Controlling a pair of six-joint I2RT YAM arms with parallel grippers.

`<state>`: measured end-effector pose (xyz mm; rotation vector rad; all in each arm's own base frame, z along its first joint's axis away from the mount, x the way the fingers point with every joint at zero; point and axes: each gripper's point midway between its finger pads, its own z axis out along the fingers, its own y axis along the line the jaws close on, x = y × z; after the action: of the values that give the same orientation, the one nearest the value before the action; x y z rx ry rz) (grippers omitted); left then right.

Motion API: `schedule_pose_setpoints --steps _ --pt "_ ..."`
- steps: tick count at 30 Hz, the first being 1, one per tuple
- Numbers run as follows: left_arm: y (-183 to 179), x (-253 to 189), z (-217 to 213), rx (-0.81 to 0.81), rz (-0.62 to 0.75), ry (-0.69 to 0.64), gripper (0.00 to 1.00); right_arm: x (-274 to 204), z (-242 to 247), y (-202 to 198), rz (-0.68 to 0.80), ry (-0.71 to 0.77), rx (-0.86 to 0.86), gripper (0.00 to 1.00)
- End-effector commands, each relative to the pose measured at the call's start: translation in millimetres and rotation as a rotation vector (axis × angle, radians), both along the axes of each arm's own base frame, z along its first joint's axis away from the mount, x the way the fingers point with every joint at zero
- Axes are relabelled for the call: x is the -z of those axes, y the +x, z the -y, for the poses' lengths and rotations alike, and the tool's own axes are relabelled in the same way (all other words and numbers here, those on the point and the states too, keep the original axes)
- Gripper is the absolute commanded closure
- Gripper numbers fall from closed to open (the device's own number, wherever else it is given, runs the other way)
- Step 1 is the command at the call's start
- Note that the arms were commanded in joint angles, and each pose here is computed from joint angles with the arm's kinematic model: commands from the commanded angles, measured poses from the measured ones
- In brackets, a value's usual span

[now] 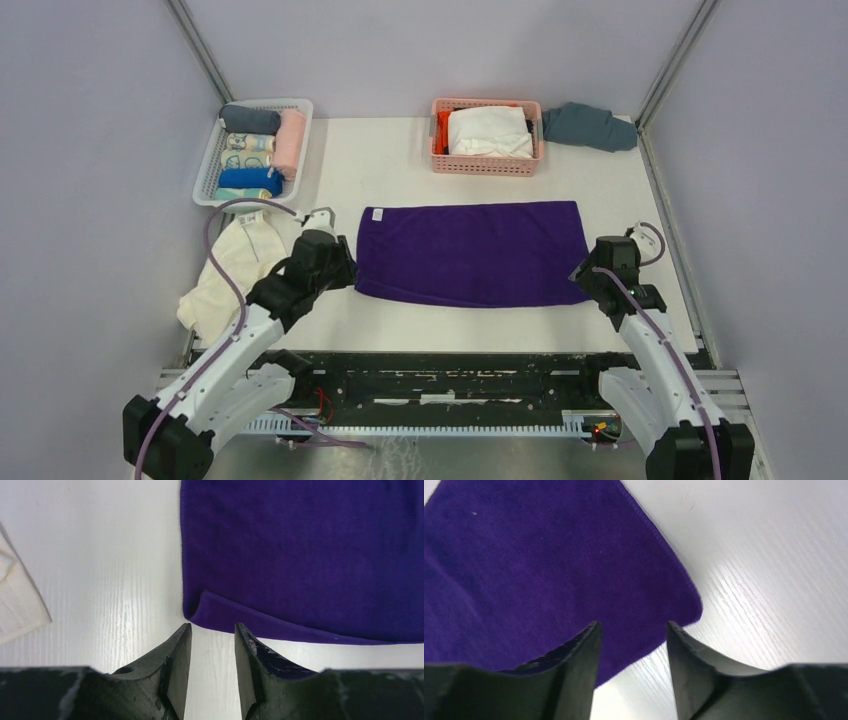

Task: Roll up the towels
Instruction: Flatten out the towel at the center of the board.

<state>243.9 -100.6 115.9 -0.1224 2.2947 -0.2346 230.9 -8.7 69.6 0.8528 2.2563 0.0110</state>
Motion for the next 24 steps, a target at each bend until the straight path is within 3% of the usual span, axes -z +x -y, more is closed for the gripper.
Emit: schedule_pose_setpoints --steps 1,6,11,17,24 --pt "-9 -32 1 -0.101 0.064 -0.176 0.54 -19 5 -15 0.024 -0.003 0.04 0.38" --pt "4 -61 7 -0.078 0.154 -0.204 0.51 -46 0 4 0.112 -0.02 -0.044 0.28" --pt "38 -58 29 -0.032 0.115 -0.166 0.51 -57 -19 40 0.136 0.017 -0.16 0.21" --pt "67 -20 51 -0.028 0.011 -0.163 0.52 -31 -39 55 0.034 0.093 -0.253 0.13" --pt "57 36 52 -0.044 -0.129 -0.132 0.53 -14 -54 58 0.004 0.145 -0.33 0.09"
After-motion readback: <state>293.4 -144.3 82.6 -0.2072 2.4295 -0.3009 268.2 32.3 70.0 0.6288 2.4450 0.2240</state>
